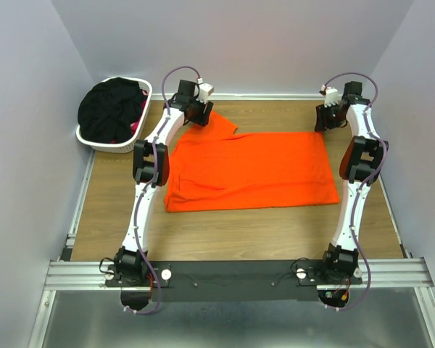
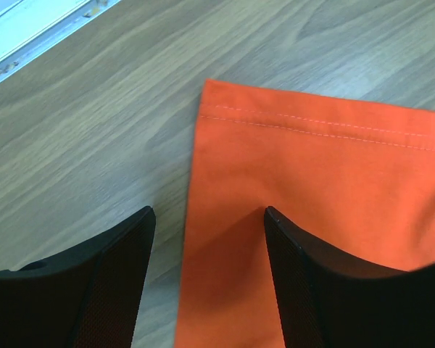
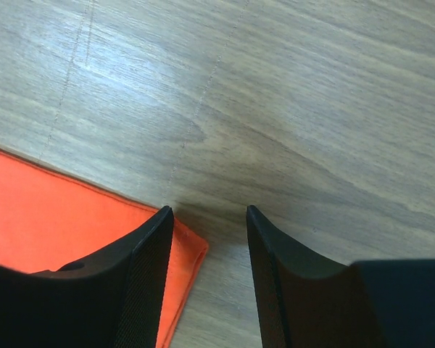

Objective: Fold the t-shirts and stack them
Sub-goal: Fold the tshirt

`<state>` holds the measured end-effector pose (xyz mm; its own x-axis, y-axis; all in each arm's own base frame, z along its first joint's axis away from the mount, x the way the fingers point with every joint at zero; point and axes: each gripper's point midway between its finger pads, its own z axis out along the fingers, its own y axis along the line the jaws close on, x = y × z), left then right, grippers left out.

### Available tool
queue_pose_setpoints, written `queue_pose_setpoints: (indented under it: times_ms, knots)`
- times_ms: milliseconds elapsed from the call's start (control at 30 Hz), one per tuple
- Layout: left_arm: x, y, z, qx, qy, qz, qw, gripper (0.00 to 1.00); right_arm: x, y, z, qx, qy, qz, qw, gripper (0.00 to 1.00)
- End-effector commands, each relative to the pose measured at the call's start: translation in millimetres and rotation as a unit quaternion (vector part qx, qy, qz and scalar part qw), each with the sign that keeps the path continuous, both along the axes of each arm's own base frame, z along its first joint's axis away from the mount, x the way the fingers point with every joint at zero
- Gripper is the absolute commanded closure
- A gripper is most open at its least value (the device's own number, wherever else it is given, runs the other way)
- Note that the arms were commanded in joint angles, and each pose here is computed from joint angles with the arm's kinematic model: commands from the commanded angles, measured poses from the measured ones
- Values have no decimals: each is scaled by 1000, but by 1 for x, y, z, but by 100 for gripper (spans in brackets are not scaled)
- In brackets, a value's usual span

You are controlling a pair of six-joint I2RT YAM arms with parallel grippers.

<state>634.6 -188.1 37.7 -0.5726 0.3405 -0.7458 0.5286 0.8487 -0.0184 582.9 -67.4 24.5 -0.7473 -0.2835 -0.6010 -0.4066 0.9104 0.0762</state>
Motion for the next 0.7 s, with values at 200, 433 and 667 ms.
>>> queue_pose_setpoints:
  times_ms: [200,433,667]
  knots:
    - [-15,3,-19,-14,50,12,999,51,-30,11,-50,19,76,5,997,51]
    - [-25,-8,-23,-6,59,-10,998,77,-33,12,-51,21,78,10,997,63]
    - [-15,0,2,3,22,-8,1000,100,-32,14,-42,22,70,18,997,87]
